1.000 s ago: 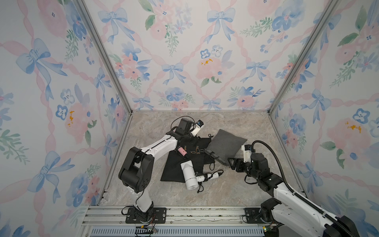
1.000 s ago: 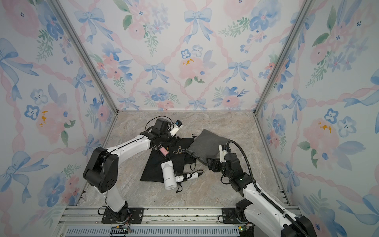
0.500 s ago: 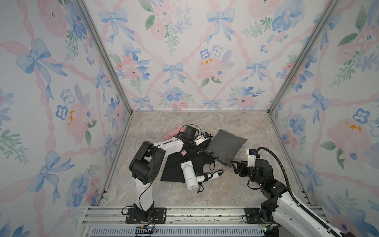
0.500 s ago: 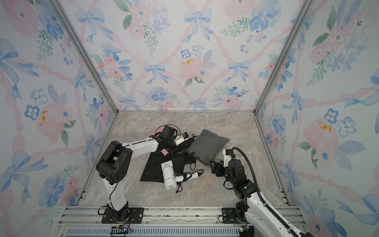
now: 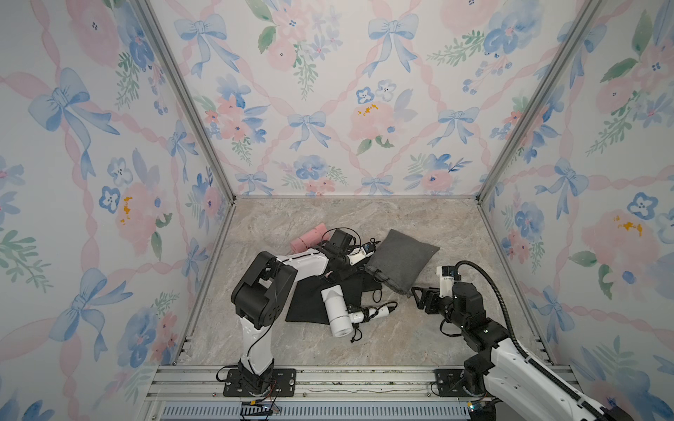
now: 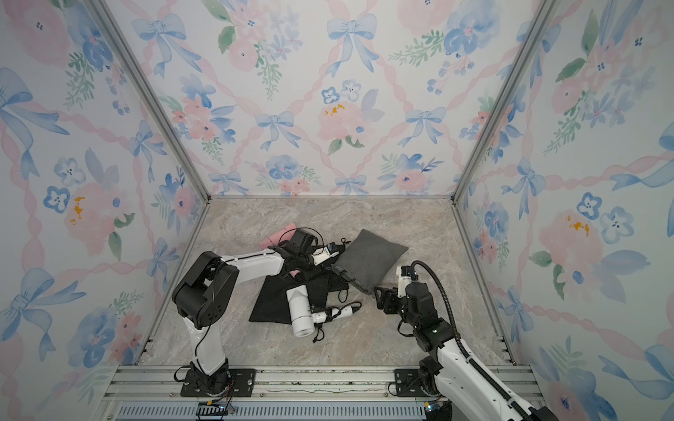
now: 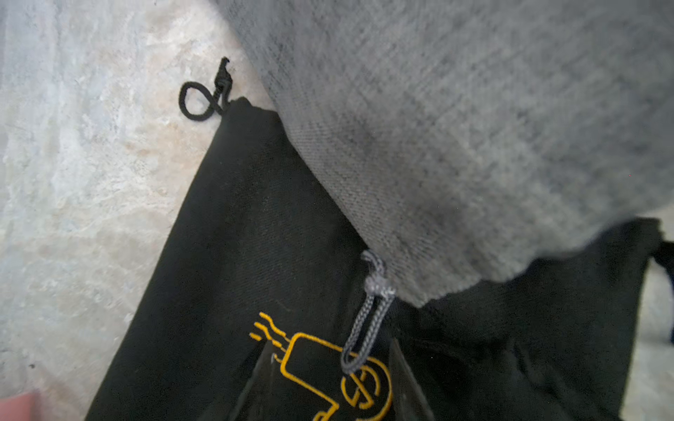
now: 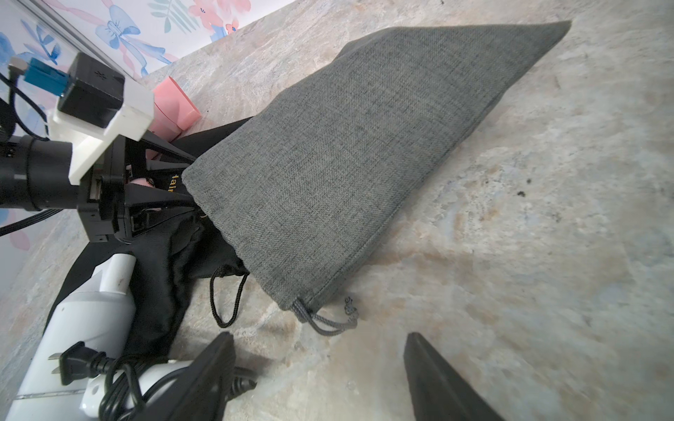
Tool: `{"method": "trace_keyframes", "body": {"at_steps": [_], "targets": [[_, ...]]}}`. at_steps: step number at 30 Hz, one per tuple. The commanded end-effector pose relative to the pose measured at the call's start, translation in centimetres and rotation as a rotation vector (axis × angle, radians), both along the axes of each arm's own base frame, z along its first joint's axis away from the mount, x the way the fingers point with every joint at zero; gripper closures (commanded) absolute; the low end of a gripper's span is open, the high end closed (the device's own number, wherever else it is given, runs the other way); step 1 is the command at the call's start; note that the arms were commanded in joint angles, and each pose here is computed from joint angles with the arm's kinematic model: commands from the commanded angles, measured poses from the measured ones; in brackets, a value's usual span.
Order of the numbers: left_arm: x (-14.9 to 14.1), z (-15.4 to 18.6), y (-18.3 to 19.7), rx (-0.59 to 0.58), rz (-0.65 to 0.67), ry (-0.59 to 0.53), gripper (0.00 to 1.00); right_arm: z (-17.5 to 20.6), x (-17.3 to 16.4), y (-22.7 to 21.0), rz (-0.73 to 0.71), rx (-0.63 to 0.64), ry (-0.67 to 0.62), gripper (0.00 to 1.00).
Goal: Pack away hair dryers
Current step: Pull the drawstrings on both sides of the drawstring bag.
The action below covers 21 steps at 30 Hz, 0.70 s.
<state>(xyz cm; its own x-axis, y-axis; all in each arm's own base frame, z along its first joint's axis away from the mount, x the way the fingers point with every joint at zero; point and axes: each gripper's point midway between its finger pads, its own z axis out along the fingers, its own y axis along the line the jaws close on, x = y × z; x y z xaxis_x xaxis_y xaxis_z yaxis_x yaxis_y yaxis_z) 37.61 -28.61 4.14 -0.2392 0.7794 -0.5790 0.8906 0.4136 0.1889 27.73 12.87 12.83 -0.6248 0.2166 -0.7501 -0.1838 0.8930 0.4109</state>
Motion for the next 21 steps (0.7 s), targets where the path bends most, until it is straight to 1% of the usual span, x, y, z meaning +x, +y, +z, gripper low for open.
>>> {"method": "trace_keyframes", "body": {"at_steps": [1,5,6,8,10,12,17,18,21], "targets": [[-0.6,0.7,-0.6,-0.022,-0.018,-0.002,0.47,-0.4,0.0,-0.2,-0.007,0.005,0.009,0.24],[-0.5,0.0,-1.2,-0.015,-0.018,0.009,0.47,-0.2,0.1,-0.2,-0.006,0.009,0.005,0.24],[-0.5,-0.1,-1.4,-0.017,-0.018,0.013,0.49,-0.2,0.1,-0.2,-0.005,0.008,0.007,0.24],[-0.2,-0.4,-1.7,-0.016,-0.011,0.018,0.56,-0.2,0.0,-0.2,-0.006,0.007,0.005,0.24],[0.1,-0.7,-1.9,-0.009,-0.001,0.018,0.67,-0.1,-0.1,-0.3,-0.007,0.007,0.005,0.24],[0.4,-0.7,-2.1,-0.008,0.005,0.014,0.76,-0.2,-0.2,-0.4,-0.009,0.004,0.007,0.24],[1.1,0.0,-2.9,-0.024,0.012,0.000,0.98,-0.2,-0.3,-0.7,-0.014,0.001,0.008,0.24],[1.2,0.2,-2.9,-0.030,0.015,-0.002,1.00,-0.1,-0.3,-0.7,-0.013,-0.002,0.009,0.24],[1.6,1.5,-3.2,-0.052,0.026,-0.020,1.00,-0.2,-0.4,-0.9,-0.014,-0.018,0.013,0.24]]}}
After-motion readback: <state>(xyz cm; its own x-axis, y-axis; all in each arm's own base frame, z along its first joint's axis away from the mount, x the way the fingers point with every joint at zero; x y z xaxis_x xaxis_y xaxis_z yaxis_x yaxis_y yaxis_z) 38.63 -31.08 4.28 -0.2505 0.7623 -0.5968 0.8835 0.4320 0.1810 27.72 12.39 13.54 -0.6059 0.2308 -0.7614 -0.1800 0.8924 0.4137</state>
